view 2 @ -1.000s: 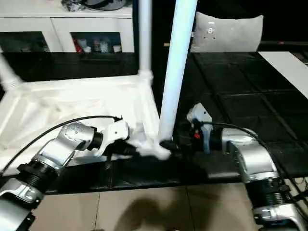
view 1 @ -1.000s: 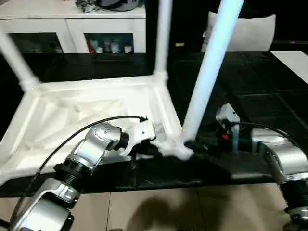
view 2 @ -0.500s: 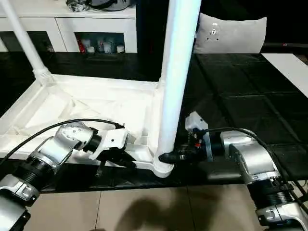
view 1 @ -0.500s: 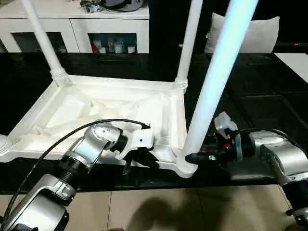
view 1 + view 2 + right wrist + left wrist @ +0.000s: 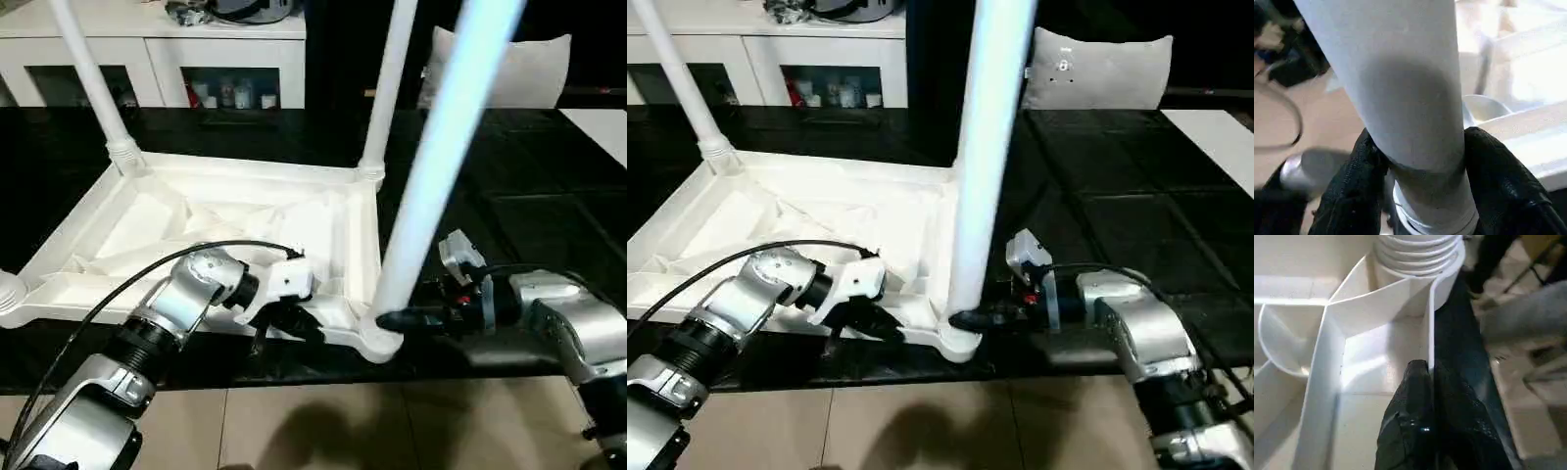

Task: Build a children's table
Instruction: Rotate leg to tighten

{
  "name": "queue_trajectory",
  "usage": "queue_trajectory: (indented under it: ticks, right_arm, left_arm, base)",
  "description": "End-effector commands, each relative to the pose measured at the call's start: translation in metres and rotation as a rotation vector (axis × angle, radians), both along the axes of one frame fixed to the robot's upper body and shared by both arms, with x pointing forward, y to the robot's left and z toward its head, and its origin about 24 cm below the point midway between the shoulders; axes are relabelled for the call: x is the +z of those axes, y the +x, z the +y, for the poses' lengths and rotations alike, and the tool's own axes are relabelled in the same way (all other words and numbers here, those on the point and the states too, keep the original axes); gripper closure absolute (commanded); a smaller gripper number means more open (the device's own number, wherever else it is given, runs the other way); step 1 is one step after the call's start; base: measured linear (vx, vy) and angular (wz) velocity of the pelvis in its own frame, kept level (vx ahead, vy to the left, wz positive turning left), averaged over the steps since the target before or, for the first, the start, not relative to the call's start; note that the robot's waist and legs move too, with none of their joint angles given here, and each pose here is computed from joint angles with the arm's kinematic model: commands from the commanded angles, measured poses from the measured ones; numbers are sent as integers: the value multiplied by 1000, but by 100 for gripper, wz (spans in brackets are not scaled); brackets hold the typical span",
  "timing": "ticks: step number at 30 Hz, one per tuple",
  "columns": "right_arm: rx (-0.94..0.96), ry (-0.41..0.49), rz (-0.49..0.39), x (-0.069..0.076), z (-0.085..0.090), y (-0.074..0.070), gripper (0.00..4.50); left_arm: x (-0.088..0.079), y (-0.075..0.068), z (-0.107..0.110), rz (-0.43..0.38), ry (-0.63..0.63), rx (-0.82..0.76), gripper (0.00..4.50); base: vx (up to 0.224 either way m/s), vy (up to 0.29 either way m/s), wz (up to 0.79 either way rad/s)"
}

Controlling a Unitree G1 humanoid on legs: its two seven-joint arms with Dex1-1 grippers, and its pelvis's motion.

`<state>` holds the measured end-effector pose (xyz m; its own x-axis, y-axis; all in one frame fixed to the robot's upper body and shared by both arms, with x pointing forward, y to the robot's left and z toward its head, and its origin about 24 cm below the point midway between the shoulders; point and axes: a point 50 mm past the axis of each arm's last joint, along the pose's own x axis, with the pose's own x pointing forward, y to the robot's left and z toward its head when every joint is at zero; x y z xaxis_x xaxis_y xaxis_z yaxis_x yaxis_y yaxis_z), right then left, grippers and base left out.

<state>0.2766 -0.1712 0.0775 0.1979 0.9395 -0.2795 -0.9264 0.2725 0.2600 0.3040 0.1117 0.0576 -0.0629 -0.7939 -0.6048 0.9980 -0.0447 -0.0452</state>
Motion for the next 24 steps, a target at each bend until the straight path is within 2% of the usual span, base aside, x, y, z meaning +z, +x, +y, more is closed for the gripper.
queue_trajectory:
  ticks: [1, 7, 9, 10, 12, 13, 14, 15, 17, 18, 20, 24]
  right_arm:
    - [-130, 19, -15, 7, 14, 13, 248]
    - [-433, -75, 32, -8, 23, 32, 251]
    - [-558, -103, 41, -14, 26, 39, 251]
    - [-674, -125, 39, -21, 30, 45, 251]
    - [-716, -120, 19, -21, 32, 48, 251]
    - [-732, -89, 8, -20, 34, 49, 251]
    - [-741, -62, -7, -18, 35, 50, 196]
    - [-744, -36, -9, -16, 37, 50, 183]
    - [-735, -9, -7, -15, 41, 49, 177]
    - [-722, 2, -9, -13, 44, 47, 156]
    - [-701, 3, -24, -12, 46, 45, 144]
    - [-664, -11, -65, -12, 42, 42, 112]
  left_arm:
    - [0, 2, -18, -6, -28, 74, 450]
    - [2, 13, -32, -7, -87, 310, 450]
    - [4, 19, -40, -27, -116, 424, 450]
    - [6, 28, -51, -57, -157, 582, 450]
    - [7, 30, -55, -81, -157, 632, 450]
    - [8, 31, -58, -88, -169, 655, 450]
    - [9, 31, -62, -84, -188, 673, 450]
    - [10, 31, -65, -83, -198, 680, 450]
    - [10, 29, -68, -92, -200, 677, 450]
    - [10, 29, -69, -105, -194, 671, 450]
    - [10, 28, -68, -128, -181, 648, 450]
    - [6, 26, -62, -161, -149, 596, 450]
  base:
    - [0, 0, 0]
    - [0, 0, 0]
    - [0, 0, 0]
    - [0, 0, 0]
    - [0, 0, 0]
    - [0, 0, 0]
    - [0, 0, 0]
    - [0, 0, 0]
    - [0, 0, 0]
    - [0, 0, 0]
    - [0, 0, 0]
    - [0, 0, 0]
